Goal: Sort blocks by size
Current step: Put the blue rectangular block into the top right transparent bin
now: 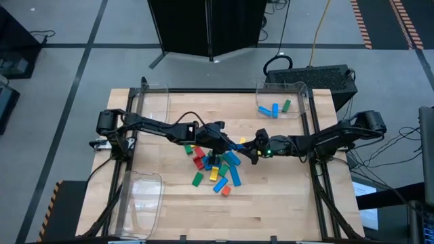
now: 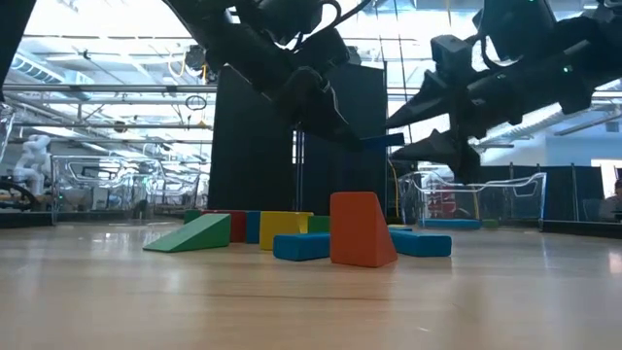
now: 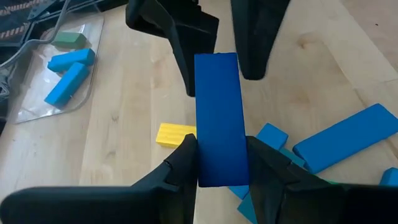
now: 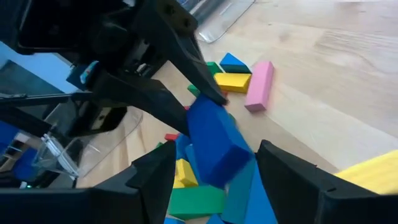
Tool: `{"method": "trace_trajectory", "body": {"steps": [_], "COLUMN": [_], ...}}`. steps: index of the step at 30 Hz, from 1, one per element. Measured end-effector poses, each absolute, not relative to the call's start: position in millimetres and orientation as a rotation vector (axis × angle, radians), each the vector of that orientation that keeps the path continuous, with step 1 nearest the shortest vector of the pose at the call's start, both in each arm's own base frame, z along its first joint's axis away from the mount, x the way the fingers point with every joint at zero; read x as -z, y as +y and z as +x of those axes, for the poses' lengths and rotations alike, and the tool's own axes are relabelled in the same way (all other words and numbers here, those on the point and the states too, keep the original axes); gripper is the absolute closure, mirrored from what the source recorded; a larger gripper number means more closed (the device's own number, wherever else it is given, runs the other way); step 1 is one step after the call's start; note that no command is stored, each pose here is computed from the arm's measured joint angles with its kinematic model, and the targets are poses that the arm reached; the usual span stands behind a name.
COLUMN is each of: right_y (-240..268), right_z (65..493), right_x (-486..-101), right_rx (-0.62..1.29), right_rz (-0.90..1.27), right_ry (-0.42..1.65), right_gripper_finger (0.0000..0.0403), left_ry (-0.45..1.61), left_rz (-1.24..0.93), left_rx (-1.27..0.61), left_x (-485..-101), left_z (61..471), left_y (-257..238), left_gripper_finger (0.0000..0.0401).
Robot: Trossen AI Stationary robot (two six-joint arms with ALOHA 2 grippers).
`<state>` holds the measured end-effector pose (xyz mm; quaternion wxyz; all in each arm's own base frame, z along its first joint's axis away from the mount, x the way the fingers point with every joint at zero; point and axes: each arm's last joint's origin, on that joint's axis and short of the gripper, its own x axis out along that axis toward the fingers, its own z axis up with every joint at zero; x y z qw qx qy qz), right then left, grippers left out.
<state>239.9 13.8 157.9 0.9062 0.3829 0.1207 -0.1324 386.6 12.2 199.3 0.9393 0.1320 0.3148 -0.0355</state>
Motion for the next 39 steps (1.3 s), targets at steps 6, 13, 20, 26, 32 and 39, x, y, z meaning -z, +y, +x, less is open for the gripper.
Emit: {"method": "trace_trajectory", "body": {"steps": [6,13,20,26,32,39], "right_y": [14.1,10.6,8.6,8.6,8.8,8.6], "right_z": [250.1,252.1,252.2,252.1,251.9,247.8], "right_x": [-161.6,-161.3,-161.0,-161.0,-160.0,-151.9], "right_rx": [0.253,0.266,0.263,0.261,0.255,0.285], "right_rz": [0.773,0.777,0.796,0.784,0.737,0.711], "right_ry": [0.255,0.259,0.263,0.266,0.286,0.377], "right_gripper_finger": [0.0219,0.0292,0.0321,0.0320,0.0320,0.0328], "left_ry": [0.638,0.642,0.645,0.646,0.654,0.680], "left_rz": [0.270,0.274,0.280,0.277,0.269,0.268], "left_rx": [0.072,0.075,0.070,0.065,0.066,0.067], "left_x": [-199.7,-199.5,-199.3,-199.3,-198.6,-196.7], "left_z": [386.9,386.7,386.6,386.6,386.1,384.7], "left_y": [12.2,11.5,11.5,11.5,11.4,11.9], "left_gripper_finger": [0.0299,0.0299,0.0299,0.0290,0.0271,0.0268]}}
